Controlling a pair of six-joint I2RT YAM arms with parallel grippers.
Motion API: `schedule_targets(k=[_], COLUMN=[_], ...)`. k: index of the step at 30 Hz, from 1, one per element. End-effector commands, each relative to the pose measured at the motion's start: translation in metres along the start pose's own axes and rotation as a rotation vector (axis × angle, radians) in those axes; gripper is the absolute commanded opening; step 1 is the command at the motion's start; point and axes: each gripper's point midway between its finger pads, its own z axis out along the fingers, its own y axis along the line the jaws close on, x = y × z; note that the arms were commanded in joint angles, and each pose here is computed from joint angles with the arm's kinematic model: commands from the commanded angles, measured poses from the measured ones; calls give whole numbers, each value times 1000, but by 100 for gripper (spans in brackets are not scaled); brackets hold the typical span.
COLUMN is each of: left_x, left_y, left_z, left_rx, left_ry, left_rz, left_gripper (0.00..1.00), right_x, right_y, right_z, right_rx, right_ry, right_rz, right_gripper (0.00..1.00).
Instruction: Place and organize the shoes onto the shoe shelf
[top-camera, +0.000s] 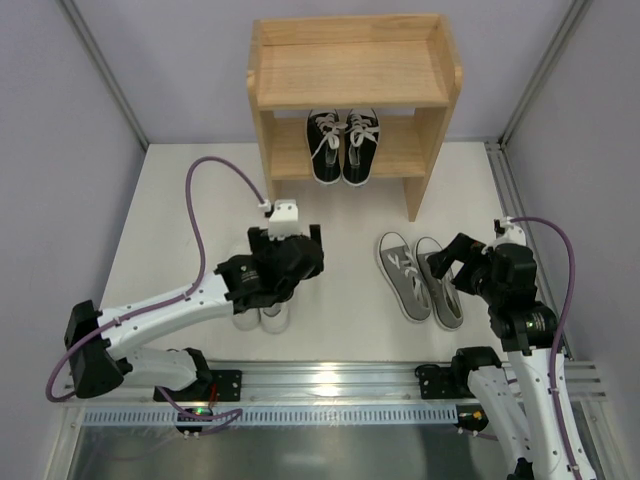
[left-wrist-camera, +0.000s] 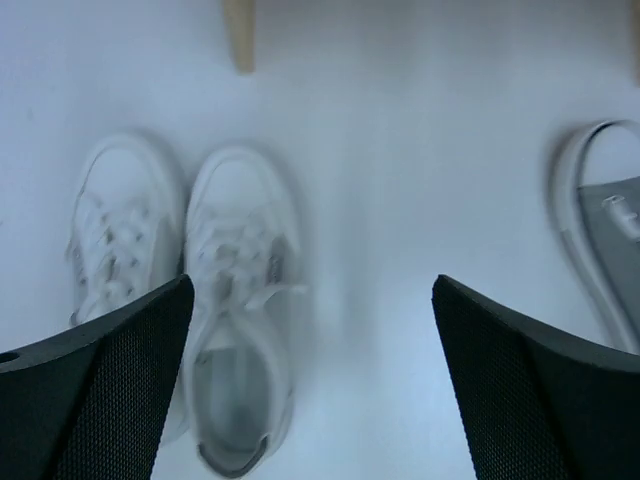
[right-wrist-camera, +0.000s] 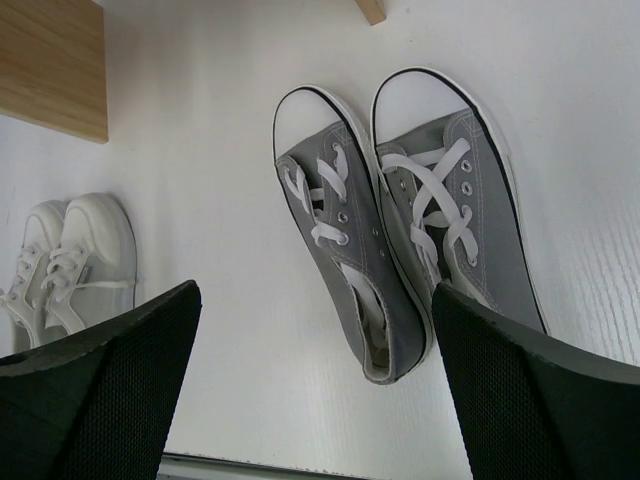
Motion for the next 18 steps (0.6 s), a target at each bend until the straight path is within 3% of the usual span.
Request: schedule_targets(k=[1, 7, 18], left_x=[66, 104, 156], left_y=[62, 109, 103], left_z=[-16, -32, -23], left_rx=[-151, -278, -253], left_ry=[174, 266, 398], left_rz=[-74, -47, -9], left_gripper=[100, 100, 97], right_x=[-4, 0, 5], right_y=[10, 13, 9], right_z=[4, 16, 20], right_rx=[-53, -74, -62], right_ry=[-15, 18, 26], right_rz=[4, 26, 33], right_gripper=[97, 97, 97])
